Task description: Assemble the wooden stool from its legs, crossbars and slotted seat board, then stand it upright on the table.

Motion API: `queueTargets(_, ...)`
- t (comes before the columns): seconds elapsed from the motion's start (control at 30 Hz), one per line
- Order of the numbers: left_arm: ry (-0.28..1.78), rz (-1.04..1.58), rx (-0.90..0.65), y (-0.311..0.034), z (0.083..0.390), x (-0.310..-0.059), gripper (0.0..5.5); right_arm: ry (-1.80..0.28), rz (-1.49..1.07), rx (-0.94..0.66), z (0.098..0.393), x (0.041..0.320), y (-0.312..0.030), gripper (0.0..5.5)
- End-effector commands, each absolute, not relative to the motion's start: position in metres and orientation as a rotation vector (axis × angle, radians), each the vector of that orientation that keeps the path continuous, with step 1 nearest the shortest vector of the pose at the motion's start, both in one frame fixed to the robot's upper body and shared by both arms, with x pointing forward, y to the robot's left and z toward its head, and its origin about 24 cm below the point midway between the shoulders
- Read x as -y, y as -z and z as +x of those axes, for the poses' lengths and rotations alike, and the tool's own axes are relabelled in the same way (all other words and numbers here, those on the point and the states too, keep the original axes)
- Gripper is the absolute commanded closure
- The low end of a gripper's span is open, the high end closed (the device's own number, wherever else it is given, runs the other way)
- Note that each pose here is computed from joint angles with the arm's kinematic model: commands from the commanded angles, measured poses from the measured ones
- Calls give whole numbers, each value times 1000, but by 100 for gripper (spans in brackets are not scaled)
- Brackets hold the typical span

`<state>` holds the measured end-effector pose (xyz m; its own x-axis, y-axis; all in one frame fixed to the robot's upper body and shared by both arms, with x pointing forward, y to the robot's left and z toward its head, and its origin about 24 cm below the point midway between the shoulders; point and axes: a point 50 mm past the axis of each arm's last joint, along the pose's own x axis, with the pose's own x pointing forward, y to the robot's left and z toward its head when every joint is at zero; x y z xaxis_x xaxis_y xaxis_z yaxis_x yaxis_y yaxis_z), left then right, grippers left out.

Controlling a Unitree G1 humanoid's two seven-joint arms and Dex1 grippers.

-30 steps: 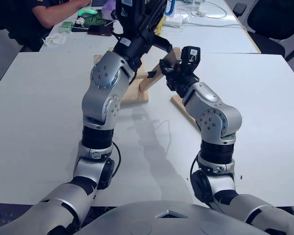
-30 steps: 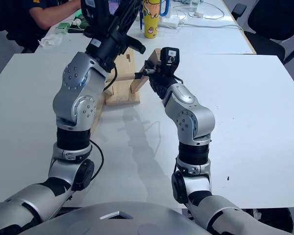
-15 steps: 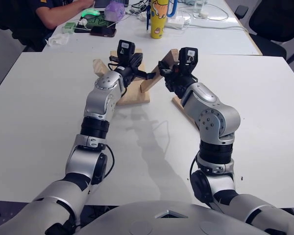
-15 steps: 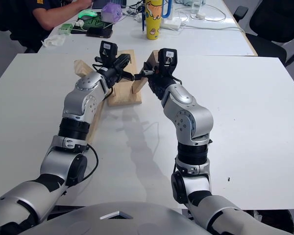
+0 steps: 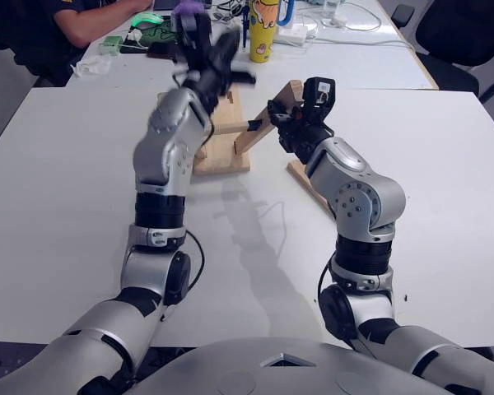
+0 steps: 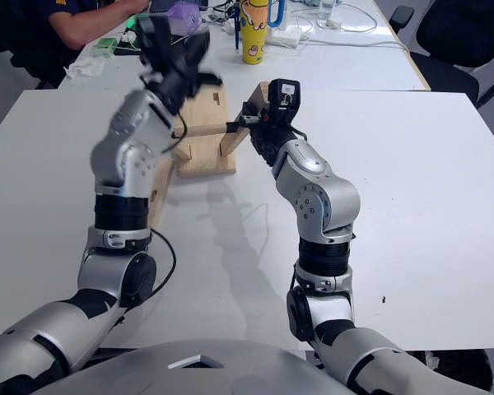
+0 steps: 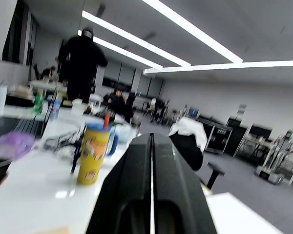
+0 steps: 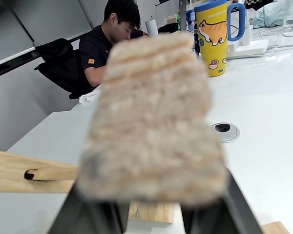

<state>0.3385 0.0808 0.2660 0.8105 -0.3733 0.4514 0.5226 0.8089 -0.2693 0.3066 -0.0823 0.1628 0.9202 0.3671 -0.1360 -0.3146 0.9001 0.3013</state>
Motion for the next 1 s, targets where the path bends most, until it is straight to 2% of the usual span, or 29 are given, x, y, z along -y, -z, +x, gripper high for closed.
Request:
queueTargets(0.03,471,-556,507,-300,323,-98,550,-300,249,-348,306,91,-131,445)
queueTargets(0.17,362,-569,553,-306,320,-137,550,-298,228,-333,311,100,-137,445)
queueTargets(0.3,190,-559,482,-278,329,-182,550,-333,172,-314,319,117,-149,445)
queueTargets(0.4,113,-562,429,-257,331,-199,550,-395,128,-333,325,131,-156,445)
queueTargets(0.7,93,-512,244,-203,335,-192,550,-642,28,-415,315,171,-176,445)
queueTargets(0.83,95,-488,200,-189,334,-187,550,-779,-10,-417,309,175,-185,445)
queueTargets(1.0,121,-446,141,-173,333,-177,550,-826,-71,-380,317,178,-196,445)
